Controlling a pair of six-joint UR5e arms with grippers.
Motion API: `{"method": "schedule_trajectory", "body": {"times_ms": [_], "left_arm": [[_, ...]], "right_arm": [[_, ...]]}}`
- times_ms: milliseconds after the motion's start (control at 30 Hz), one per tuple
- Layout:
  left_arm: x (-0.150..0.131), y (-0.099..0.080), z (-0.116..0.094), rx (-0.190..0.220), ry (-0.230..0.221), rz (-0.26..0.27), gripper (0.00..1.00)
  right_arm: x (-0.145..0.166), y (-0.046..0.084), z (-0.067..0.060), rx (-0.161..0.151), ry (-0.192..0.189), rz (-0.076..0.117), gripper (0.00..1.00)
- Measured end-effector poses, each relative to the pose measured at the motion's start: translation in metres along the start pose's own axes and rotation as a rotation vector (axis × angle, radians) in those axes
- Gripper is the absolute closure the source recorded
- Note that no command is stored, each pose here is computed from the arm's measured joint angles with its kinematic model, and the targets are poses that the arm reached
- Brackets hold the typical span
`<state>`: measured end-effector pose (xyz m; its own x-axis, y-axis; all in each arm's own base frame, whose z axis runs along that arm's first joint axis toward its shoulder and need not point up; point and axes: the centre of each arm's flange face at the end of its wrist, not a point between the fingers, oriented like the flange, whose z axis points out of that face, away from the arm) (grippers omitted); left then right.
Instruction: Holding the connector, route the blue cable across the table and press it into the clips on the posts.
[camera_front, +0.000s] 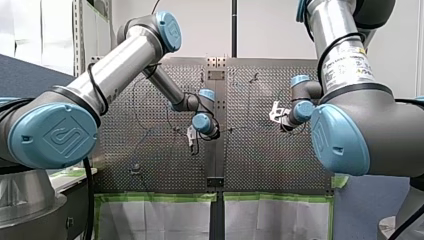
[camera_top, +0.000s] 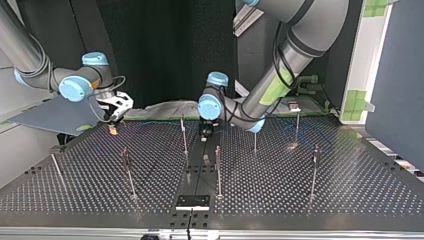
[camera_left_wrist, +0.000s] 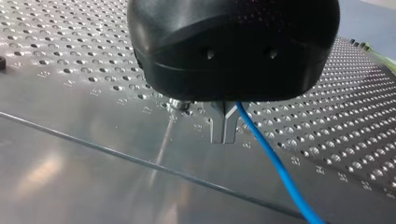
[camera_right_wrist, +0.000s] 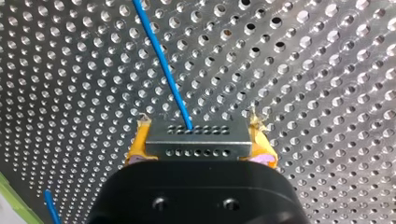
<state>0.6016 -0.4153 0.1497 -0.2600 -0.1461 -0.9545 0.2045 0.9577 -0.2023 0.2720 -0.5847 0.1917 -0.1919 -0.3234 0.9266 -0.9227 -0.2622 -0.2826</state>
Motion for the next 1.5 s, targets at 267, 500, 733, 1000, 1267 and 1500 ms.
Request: {"method": "schedule_trajectory", "body": {"times_ms": [267, 500, 733, 1000, 1267, 1500], "left_arm": [[-0.001, -0.006, -0.007, -0.007, 0.024, 0.010, 0.00], [0.001, -0.011, -0.019, -0.049, 0.063, 0.056, 0.00], [-0.011, -0.032, -0.042, -0.065, 0.082, 0.075, 0.00], [-0.003, -0.062, -0.071, -0.049, 0.137, 0.101, 0.00], [0.009, -0.082, -0.106, -0.036, 0.157, 0.115, 0.00], [-0.001, -0.091, -0.130, -0.014, 0.124, 0.102, 0.00]], "right_arm": [[0.001, 0.003, 0.001, 0.007, 0.000, -0.010, 1.00], [0.002, 0.002, 0.001, 0.013, 0.000, -0.030, 1.00], [0.002, 0.000, 0.001, 0.019, -0.004, -0.035, 1.00], [0.002, -0.007, -0.001, 0.026, -0.015, -0.063, 1.00], [0.003, -0.011, -0.003, 0.031, -0.021, -0.079, 1.00], [0.007, -0.019, -0.008, 0.040, -0.029, -0.090, 1.00]]}}
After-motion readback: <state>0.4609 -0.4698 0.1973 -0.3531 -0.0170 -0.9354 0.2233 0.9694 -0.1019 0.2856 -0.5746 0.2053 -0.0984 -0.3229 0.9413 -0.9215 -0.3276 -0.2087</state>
